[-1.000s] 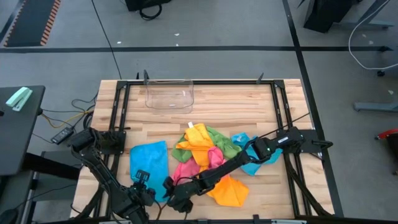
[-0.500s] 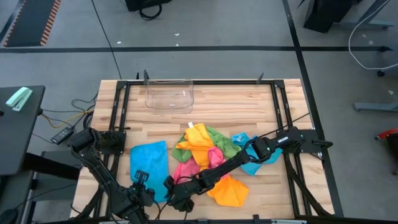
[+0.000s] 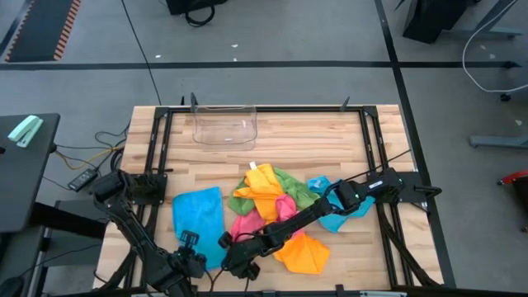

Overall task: Fold microfiber towels
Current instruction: Fold the left blue microfiber towel

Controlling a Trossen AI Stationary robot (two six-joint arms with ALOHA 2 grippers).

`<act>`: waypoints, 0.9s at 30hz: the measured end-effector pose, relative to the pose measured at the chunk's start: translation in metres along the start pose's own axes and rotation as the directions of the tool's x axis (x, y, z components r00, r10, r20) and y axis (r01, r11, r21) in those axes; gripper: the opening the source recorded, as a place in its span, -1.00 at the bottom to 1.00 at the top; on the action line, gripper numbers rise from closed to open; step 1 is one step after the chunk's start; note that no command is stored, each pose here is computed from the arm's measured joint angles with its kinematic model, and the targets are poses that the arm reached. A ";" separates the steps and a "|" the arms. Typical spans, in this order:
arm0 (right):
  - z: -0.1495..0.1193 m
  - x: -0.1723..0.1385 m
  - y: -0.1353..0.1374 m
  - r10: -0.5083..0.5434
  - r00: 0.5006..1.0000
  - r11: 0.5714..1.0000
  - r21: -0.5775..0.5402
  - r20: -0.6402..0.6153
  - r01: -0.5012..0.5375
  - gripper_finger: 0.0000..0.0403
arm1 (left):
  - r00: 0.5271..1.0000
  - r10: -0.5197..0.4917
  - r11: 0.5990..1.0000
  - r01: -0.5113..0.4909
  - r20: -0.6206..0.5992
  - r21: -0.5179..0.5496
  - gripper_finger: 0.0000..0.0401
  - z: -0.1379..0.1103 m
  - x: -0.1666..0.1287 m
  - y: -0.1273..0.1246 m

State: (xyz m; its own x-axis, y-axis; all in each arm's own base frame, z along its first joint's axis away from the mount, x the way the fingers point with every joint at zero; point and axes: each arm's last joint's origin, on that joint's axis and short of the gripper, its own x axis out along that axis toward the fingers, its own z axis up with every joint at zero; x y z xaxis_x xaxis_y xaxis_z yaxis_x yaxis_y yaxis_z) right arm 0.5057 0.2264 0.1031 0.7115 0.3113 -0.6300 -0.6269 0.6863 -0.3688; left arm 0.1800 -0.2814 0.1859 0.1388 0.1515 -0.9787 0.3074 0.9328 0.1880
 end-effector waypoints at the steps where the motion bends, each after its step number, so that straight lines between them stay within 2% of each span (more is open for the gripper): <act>1: 0.001 -0.003 0.000 0.012 1.000 1.000 0.002 -0.010 -0.012 -0.94 | 1.000 -0.009 1.000 0.009 0.011 -0.001 -0.94 0.000 0.000 -0.002; 4: 0.014 -0.017 -0.004 0.039 0.999 0.999 0.032 0.003 -0.039 -0.95 | 0.998 -0.037 0.999 0.037 0.043 -0.015 -0.95 -0.001 -0.004 -0.008; 7: 0.025 -0.033 -0.009 0.062 0.998 0.996 0.060 0.012 -0.063 -0.95 | 0.996 -0.056 0.998 0.059 0.066 -0.036 -0.87 -0.003 -0.010 -0.009; 13: 0.041 -0.056 -0.020 0.053 0.998 0.991 0.120 0.029 -0.056 -0.95 | 0.997 -0.052 0.992 0.058 0.060 -0.111 -0.82 -0.007 -0.016 -0.006; 20: 0.031 -0.061 -0.037 0.045 0.999 0.962 0.270 -0.016 -0.039 -0.96 | 1.000 0.014 0.981 -0.016 -0.013 -0.194 -0.94 -0.015 -0.016 0.000; 27: 0.016 -0.062 -0.059 0.022 0.998 0.910 0.414 -0.056 0.003 -0.96 | 0.997 0.055 0.978 -0.063 -0.044 -0.199 -0.83 -0.016 -0.010 0.000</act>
State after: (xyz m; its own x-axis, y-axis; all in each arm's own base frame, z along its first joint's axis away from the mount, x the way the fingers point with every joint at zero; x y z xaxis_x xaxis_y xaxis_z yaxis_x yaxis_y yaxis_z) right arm 0.5033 0.1774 0.1749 0.6785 0.2895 -0.6751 -0.4375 0.8976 -0.0548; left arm 0.1634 -0.2778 0.1939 0.1139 0.2171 -0.9695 0.1049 0.9677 0.2291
